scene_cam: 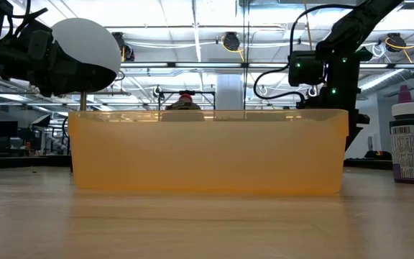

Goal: Pick & Place food coloring
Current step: Put the right red food coloring bottle into the orange bin

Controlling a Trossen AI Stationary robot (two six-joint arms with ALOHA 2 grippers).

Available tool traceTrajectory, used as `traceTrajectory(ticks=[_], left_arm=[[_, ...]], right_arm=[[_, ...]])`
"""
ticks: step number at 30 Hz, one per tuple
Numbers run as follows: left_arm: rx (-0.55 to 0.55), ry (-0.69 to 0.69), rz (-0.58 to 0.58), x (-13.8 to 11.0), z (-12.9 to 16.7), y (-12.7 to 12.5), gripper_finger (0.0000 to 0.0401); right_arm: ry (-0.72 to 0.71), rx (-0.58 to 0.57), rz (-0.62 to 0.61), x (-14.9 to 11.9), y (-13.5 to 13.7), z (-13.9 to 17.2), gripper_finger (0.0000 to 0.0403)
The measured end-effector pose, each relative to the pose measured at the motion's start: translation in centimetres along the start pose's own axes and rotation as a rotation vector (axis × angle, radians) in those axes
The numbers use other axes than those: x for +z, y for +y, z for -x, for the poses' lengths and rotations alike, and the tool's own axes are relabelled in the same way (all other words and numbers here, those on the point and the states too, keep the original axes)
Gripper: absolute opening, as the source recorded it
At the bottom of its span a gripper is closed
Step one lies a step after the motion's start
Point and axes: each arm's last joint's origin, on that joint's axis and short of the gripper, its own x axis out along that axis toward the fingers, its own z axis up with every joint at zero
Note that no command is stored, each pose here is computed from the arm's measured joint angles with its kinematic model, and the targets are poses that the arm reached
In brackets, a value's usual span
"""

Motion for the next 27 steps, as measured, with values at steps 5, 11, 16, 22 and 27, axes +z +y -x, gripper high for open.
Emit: traceTrajectory(ticks=[5, 11, 16, 22, 27], left_arm=[[0.0, 0.0, 0.0, 0.01, 0.0, 0.0, 0.0353], [0.0, 0.0, 0.0, 0.01, 0.0, 0.0, 0.0353], [0.0, 0.0, 0.0, 0.01, 0.0, 0.0, 0.0353], [0.0, 0.0, 0.0, 0.01, 0.0, 0.0, 0.0353], [0.0, 0.0, 0.0, 0.01, 0.0, 0.0, 0.0353]], right_arm=[[0.003, -0.002, 0.0, -0.03, -0.01, 0.0, 0.019], [0.003, -0.002, 0.0, -0.03, -0.02, 0.0, 0.0156], [0.003, -0.003, 0.0, -0.03, -0.03, 0.0, 0.0131], [0.003, -0.008, 0.007, 0.1, -0.31, -0.03, 0.01], [-0.013, -0.004, 0.035, 0.29, -0.34, -0.01, 0.0052]])
